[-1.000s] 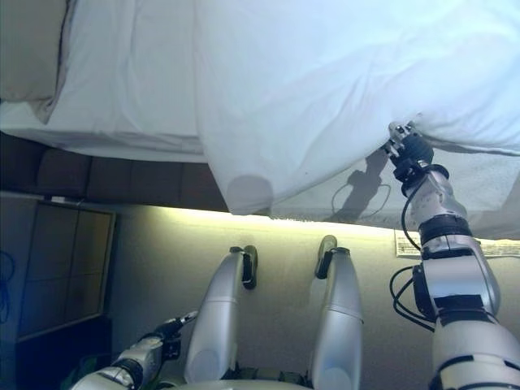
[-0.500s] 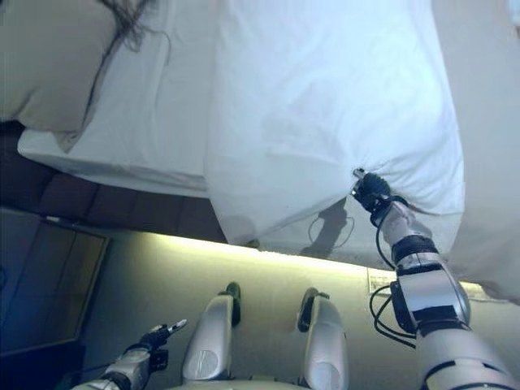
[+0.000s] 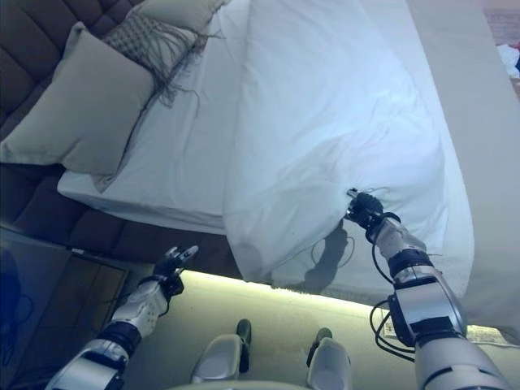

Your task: Make the bed neatly

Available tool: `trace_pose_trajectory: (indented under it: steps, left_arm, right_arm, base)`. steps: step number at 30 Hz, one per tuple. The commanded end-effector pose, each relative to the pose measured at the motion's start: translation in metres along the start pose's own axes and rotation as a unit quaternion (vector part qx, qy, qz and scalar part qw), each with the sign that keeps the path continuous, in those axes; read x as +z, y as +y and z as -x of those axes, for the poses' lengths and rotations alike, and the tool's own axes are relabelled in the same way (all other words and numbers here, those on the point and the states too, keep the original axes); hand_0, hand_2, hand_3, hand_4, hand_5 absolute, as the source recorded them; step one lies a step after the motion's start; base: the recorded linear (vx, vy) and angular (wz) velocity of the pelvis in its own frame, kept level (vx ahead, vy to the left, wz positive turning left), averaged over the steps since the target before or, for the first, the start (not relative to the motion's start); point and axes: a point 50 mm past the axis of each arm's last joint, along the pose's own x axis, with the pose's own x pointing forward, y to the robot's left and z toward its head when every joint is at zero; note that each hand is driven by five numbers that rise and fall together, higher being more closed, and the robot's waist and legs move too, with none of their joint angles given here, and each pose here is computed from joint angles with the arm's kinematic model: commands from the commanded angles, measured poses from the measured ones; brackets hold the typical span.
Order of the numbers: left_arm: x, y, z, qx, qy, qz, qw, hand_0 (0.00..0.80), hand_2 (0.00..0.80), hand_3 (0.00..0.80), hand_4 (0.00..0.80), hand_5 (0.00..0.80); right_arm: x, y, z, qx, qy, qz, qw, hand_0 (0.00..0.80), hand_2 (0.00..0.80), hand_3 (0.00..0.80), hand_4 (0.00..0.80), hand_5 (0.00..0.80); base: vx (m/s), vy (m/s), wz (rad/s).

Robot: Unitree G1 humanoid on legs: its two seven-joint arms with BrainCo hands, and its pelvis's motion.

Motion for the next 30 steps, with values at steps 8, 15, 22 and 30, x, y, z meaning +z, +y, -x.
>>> trace_pose_trajectory:
  steps: [8, 15, 22, 30]
  left_arm:
    - [0.045, -0.082, -0.014, -0.146, -0.023, 0.217, 0.965, 0.0, 0.0, 0.0, 0.0, 0.0]
    - [0.016, -0.085, -0.021, -0.048, 0.104, 0.44, 0.891, 0.0, 0.0, 0.0, 0.0, 0.0]
    - [-0.019, -0.093, -0.016, 0.027, 0.195, 0.606, 0.771, 0.0, 0.0, 0.0, 0.0, 0.0]
    - [-0.037, -0.117, -0.007, 0.038, 0.23, 0.608, 0.759, 0.0, 0.0, 0.0, 0.0, 0.0]
  right_arm:
    - [0.023, 0.093, -0.016, 0.145, -0.071, -0.021, 0.987, 0.8, 0.8, 0.8, 0.8, 0.8]
    - [0.03, 0.125, -0.018, 0.186, -0.09, -0.038, 0.978, 0.8, 0.8, 0.8, 0.8, 0.8]
    - [0.036, 0.157, -0.013, 0.239, -0.119, -0.075, 0.961, 0.8, 0.8, 0.8, 0.8, 0.8]
    - [0.05, 0.189, 0.0, 0.302, -0.162, -0.1, 0.934, 0.8, 0.8, 0.8, 0.8, 0.8]
  base:
    - [-0.023, -0.071, 0.0]
    - [-0.059, -0.105, -0.05]
    - [-0.025, -0.132, -0.01]
    - [0.003, -0.089, 0.01]
